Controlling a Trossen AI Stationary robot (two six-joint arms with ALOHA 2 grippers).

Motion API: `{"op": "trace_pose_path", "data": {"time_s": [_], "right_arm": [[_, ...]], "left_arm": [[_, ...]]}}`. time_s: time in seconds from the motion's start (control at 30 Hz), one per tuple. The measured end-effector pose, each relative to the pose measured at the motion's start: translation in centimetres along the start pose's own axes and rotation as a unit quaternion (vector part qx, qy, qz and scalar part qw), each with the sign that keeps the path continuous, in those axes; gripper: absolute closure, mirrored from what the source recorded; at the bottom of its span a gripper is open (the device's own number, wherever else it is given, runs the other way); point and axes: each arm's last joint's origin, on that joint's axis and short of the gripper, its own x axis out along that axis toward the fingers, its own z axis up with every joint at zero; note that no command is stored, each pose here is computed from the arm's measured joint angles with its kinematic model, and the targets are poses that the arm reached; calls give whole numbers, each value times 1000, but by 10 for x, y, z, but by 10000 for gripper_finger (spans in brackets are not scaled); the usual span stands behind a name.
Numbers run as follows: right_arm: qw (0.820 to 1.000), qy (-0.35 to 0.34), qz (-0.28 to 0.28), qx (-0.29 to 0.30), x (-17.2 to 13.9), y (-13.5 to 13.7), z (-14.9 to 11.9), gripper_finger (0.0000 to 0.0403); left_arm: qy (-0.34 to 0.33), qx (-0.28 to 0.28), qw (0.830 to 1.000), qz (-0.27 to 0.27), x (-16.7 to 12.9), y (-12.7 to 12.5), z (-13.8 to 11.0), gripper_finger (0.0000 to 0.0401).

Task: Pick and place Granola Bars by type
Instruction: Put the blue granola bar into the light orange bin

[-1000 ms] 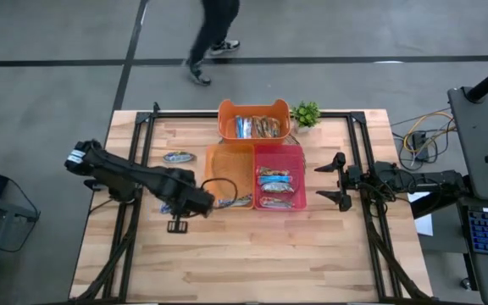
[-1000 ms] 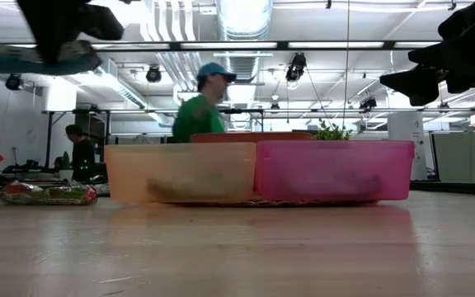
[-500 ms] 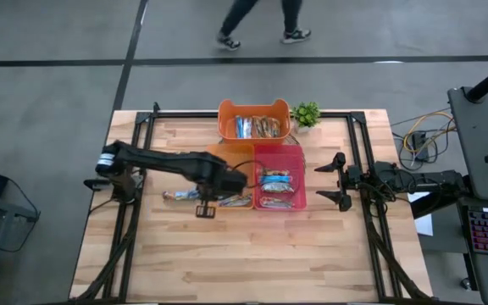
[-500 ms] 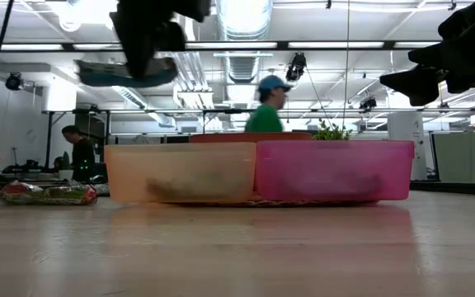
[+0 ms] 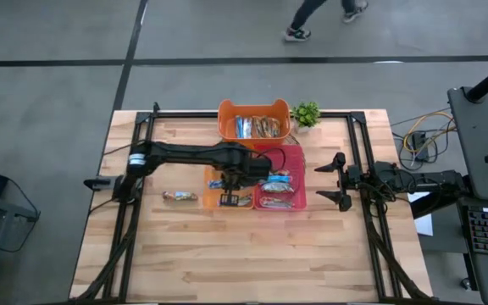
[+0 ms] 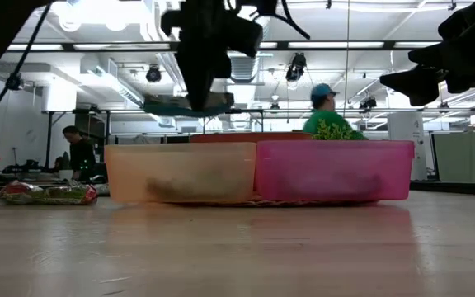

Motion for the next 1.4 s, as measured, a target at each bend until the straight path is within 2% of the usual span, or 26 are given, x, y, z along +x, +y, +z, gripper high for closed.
{"op": "trace_pose_path", "data": {"time_s": [0.47, 0.9, 1.2, 1.4], "right_arm": [[1000, 0, 0, 1, 0, 0, 0, 44], [1000, 0, 0, 0, 0, 0, 0, 44], [1000, 0, 0, 0, 0, 0, 0, 44], [1000, 0, 0, 1, 0, 0, 0, 44]], "left_arm": [[11, 1, 1000, -1, 50, 7, 28, 401], [26, 11, 1000, -1, 91, 4, 22, 401], [5, 9, 1000, 4, 109, 4, 23, 400], [12, 8, 1000, -18, 112, 5, 20, 370]]}}
